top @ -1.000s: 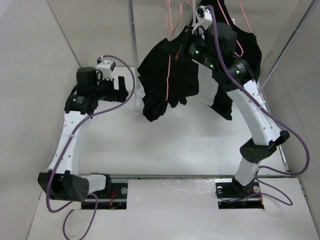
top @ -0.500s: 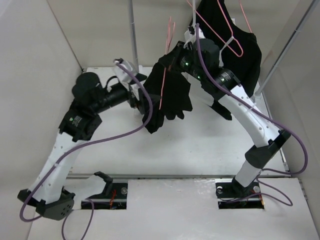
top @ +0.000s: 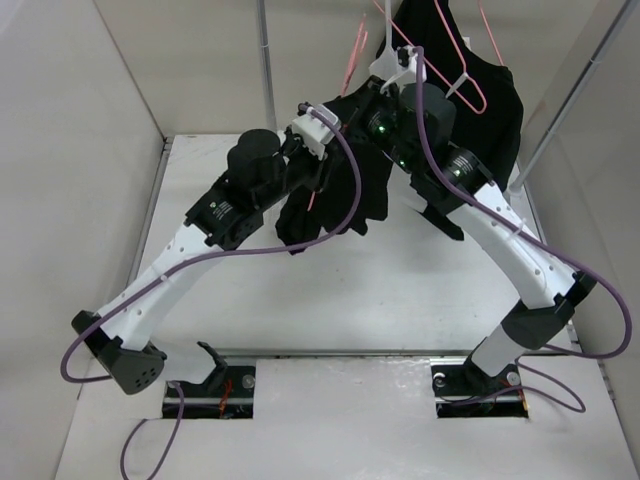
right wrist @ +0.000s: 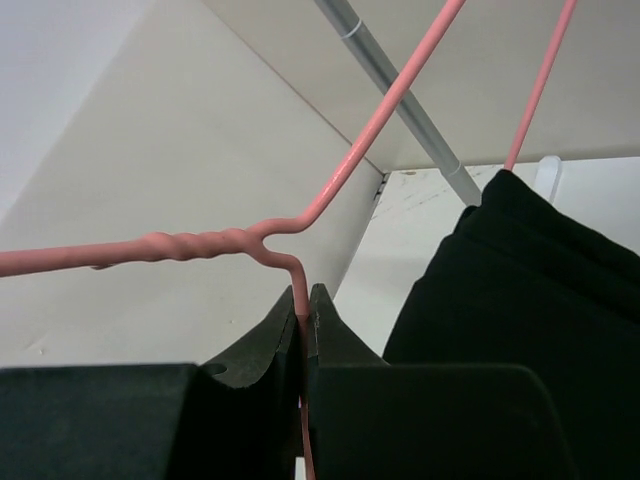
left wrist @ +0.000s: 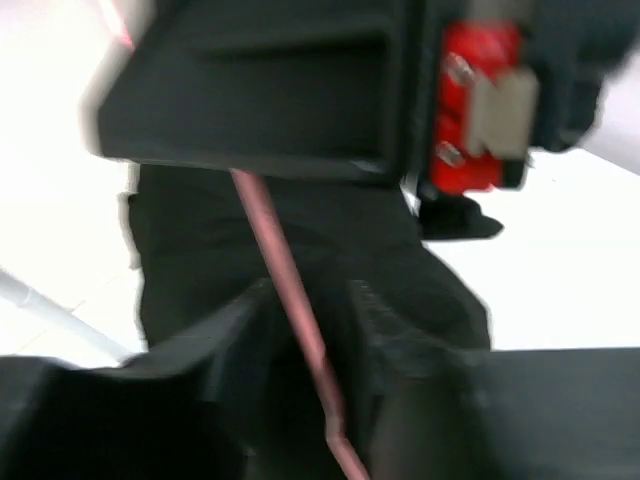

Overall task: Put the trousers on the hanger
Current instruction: Place the hanger at the clothesline.

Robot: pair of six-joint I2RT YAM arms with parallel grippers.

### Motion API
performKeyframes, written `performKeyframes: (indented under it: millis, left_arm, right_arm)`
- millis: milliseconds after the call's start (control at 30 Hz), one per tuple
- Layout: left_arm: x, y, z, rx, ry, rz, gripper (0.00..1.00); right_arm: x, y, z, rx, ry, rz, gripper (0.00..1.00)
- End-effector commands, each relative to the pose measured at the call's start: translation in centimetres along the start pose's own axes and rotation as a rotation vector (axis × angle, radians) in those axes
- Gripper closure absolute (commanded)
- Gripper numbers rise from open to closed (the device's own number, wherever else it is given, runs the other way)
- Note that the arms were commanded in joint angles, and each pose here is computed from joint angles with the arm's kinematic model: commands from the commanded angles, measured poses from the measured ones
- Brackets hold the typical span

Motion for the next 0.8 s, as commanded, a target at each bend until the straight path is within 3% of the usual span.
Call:
performKeyframes:
  millis: [0, 67, 100, 133, 333, 367, 467, 500, 533, 633, 700, 733, 767]
  left_arm:
    - [-2.5, 0.9, 5.7, 0.016, -0.188, 0.083, 0.7]
    - [-2.7, 0.8, 5.9, 0.007, -0.184, 0.083, 0.84]
    - [-2.5, 0.4, 6.2, 0.007, -0.188, 0.072, 0.96]
    - [-2.6, 0.5, 6.2, -0.003, -0.188, 0.08, 1.0]
    - [-2.3, 0.7, 7.4, -0.106, -0.209, 0.111, 1.0]
    - [-2.2, 1.0, 7.8, -0.129, -0.218, 0.134, 1.0]
    - [-2.3, 1.3, 9.6, -0.19, -0.258, 0.162, 1.0]
    - [-2.1, 1.3, 9.8, -0.19, -0.26, 0.162, 1.0]
    - [-2.1, 1.4, 9.8, -0.191, -0.261, 0.171, 1.0]
    - [-2.1, 1.4, 10.0, -0.234, -0.275, 0.175, 1.0]
    - [-2.4, 2.7, 10.5, -0.282, -0.279, 0.195, 1.0]
    - [-2.3, 3.1, 10.4, -0.31, -0.271, 0.206, 1.0]
    - [-2.6, 2.9, 10.7, -0.336, -0.274, 0.202, 1.0]
  right_arm:
    - [-1.6, 2.9, 4.6, 0.059, -0.159, 0.096, 1.0]
    - [-1.2, 2.8, 4.0, 0.056, -0.144, 0.097, 1.0]
    - [-1.1, 2.7, 3.8, 0.054, -0.136, 0.092, 1.0]
    - [-0.8, 2.6, 3.3, 0.051, -0.117, 0.094, 1.0]
    - [0.7, 2.7, 2.0, 0.04, -0.058, 0.12, 1.0]
    - [0.6, 2.7, 2.1, 0.037, -0.039, 0.108, 0.95]
    - [1.5, 1.4, 1.0, -0.011, -0.005, 0.071, 0.79]
    - [1.4, 1.6, 0.9, -0.011, 0.003, 0.082, 0.6]
    - [1.7, 0.9, 0.5, -0.014, 0.016, 0.073, 0.53]
    - [1.7, 0.5, 0.1, -0.024, 0.015, 0.091, 0.45]
    - [1.4, 0.9, 0.7, -0.02, -0.02, 0.112, 0.29]
    - [0.9, 1.1, 1.3, -0.019, -0.031, 0.119, 0.11]
    - [1.0, 1.0, 1.4, -0.018, -0.038, 0.109, 0.0]
Point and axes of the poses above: each gripper's point midway between its finger pads, its own x axis out along the fingers, its own y axis along the line the jaws close on, z = x × y, the point moved 3 cm from there along -x, back along the fingers, and after that the axes turned 8 degrees about -x, right-handed, at the moved point
